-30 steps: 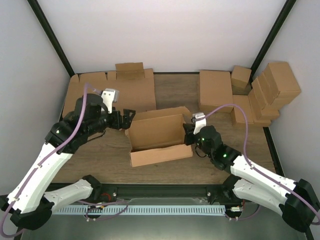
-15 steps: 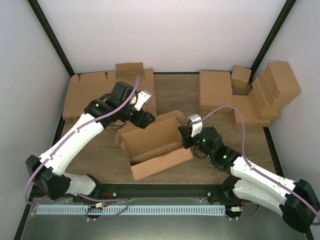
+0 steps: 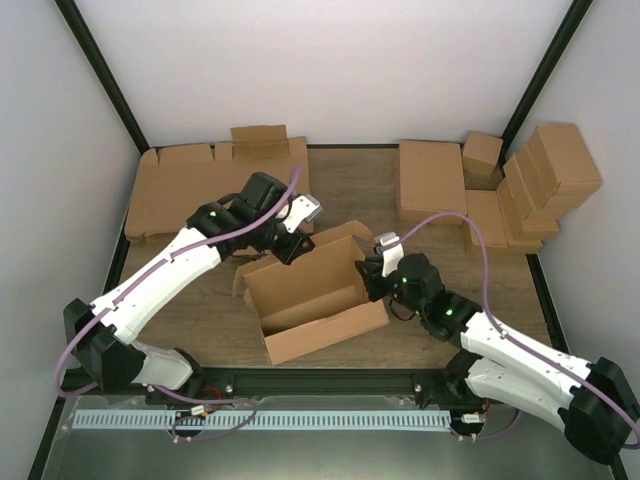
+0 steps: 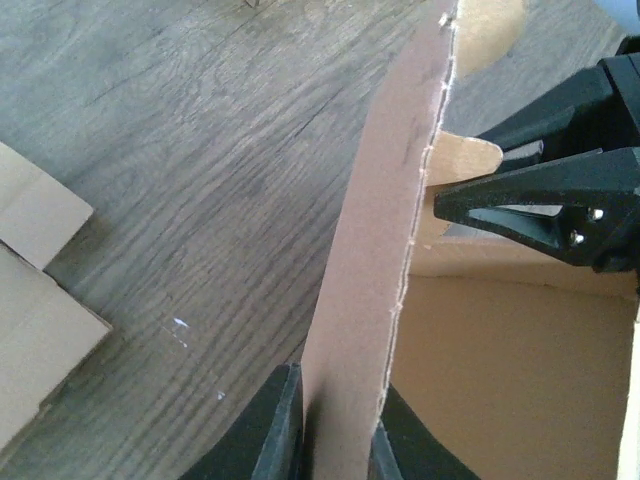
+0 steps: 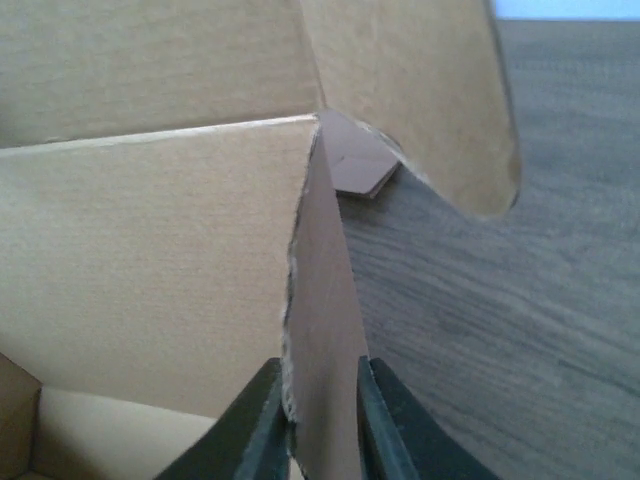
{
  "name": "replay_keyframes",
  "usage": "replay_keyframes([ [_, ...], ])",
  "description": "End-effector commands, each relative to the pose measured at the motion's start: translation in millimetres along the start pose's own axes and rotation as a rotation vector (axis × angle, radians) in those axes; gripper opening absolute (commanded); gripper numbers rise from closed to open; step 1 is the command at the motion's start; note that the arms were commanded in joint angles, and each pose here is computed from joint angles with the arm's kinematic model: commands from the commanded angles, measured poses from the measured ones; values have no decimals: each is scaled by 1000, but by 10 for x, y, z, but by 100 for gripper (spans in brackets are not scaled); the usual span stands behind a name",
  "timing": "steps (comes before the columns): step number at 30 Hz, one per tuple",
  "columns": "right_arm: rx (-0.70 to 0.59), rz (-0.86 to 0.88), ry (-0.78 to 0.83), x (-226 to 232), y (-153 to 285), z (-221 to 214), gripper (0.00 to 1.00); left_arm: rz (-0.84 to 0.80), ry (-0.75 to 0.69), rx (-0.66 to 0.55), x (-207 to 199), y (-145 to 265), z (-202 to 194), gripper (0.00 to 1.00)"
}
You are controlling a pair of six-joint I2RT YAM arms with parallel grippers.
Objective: Fold the paper box
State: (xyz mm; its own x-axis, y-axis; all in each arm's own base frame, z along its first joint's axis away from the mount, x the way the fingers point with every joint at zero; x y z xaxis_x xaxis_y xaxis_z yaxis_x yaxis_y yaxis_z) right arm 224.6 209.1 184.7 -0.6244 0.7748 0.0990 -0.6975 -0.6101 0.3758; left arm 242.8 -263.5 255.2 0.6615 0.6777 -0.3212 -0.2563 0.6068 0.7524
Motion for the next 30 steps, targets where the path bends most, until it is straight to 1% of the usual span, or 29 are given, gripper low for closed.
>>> replay_keyframes([
  [1, 73, -15, -10, 9, 30, 13, 24, -3, 6, 45, -7, -120, -113, 13],
  [4, 109, -23, -21, 14, 32, 72, 32, 4, 7, 57, 0, -160, -146, 10],
  [6, 127, -22, -31, 26, 47, 125, 40, 13, 7, 59, 10, -173, -154, 9],
  [8, 136, -7, -42, 62, 78, 211, 50, 21, 7, 64, 13, -186, -170, 8],
  [10, 145, -2, -55, 82, 119, 294, 58, 31, 3, 65, 20, -196, -174, 7],
  [11, 137, 3, -60, 99, 152, 393, 63, 36, 2, 65, 23, -200, -177, 7],
  [16, 144, 18, -81, 150, 324, 647, 79, 53, -3, 66, 43, -216, -173, 6],
  [19, 201, 27, -129, 185, 445, 713, 82, 55, -4, 67, 46, -225, -170, 6],
  [25, 449, -43, -312, 177, 689, 500, 88, 70, 0, 71, 69, -227, -183, 6],
  [28, 517, -99, -423, 152, 896, 427, 91, 72, 0, 69, 68, -222, -178, 6],
  [30, 536, -95, -502, 188, 1033, 412, 93, 74, 1, 67, 69, -219, -172, 6],
])
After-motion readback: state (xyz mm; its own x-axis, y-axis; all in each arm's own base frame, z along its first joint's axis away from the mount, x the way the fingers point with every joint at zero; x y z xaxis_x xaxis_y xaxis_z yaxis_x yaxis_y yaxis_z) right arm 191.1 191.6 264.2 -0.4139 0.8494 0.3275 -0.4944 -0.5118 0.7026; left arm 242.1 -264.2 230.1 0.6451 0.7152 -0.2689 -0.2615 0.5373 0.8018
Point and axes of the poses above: each gripper's point midway between its finger pads, its own y axis back along the fingers, its own x axis along the line the jaws close on, z = x × y, the point moved 2 cm from there along y, back along the fingers, and after that the axes turned 9 degrees about y, right-handed, at the moved point
